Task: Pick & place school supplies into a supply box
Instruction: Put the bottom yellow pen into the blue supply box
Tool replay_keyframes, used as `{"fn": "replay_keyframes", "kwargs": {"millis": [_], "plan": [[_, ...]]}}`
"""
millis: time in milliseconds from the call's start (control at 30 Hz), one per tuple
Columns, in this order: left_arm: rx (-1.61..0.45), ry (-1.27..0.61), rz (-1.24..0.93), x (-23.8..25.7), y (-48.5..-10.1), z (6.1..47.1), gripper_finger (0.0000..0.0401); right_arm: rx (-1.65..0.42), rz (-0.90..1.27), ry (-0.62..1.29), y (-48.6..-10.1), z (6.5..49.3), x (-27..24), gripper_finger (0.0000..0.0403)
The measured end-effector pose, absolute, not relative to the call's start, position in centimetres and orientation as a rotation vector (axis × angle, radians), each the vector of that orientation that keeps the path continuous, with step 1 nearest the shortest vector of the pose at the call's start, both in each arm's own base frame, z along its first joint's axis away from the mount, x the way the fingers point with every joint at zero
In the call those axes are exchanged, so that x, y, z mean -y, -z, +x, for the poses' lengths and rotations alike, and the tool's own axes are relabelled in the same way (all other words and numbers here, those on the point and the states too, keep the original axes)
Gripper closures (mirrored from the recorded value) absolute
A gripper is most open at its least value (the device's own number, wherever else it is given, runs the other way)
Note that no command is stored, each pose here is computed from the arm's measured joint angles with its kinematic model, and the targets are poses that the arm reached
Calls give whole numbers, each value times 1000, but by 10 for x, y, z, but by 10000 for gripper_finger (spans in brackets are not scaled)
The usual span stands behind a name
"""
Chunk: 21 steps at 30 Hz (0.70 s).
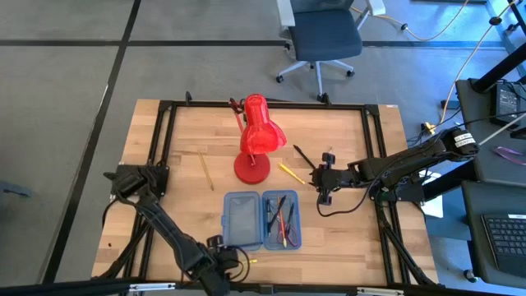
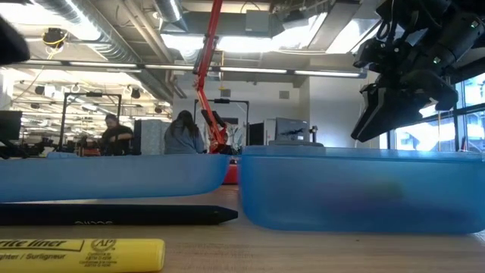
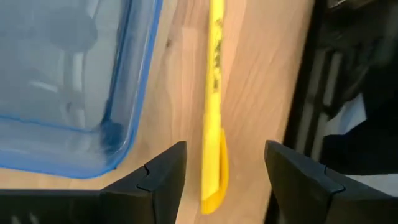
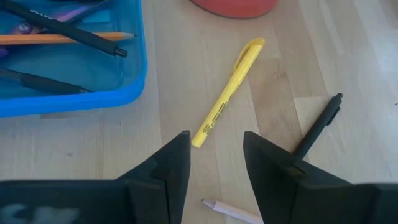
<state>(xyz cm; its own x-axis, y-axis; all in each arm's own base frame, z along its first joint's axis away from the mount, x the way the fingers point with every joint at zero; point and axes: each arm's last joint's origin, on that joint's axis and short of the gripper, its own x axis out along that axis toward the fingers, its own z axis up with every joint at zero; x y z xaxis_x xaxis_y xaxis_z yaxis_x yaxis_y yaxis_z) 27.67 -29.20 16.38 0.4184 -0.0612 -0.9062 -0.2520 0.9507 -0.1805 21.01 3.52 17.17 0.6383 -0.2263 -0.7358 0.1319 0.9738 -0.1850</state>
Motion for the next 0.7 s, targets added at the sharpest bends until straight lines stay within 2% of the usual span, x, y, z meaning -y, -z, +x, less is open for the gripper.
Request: {"fn": "replay_keyframes", "kwargs": {"millis": [433,700], "plan": [[-1238,-174,-222,294,-128,277,231,-853,-122,203,-172,210,-35,250],[-1258,-192,-199,292,-125,275,296,-854,-123,202,-172,210,-35,250]]}}
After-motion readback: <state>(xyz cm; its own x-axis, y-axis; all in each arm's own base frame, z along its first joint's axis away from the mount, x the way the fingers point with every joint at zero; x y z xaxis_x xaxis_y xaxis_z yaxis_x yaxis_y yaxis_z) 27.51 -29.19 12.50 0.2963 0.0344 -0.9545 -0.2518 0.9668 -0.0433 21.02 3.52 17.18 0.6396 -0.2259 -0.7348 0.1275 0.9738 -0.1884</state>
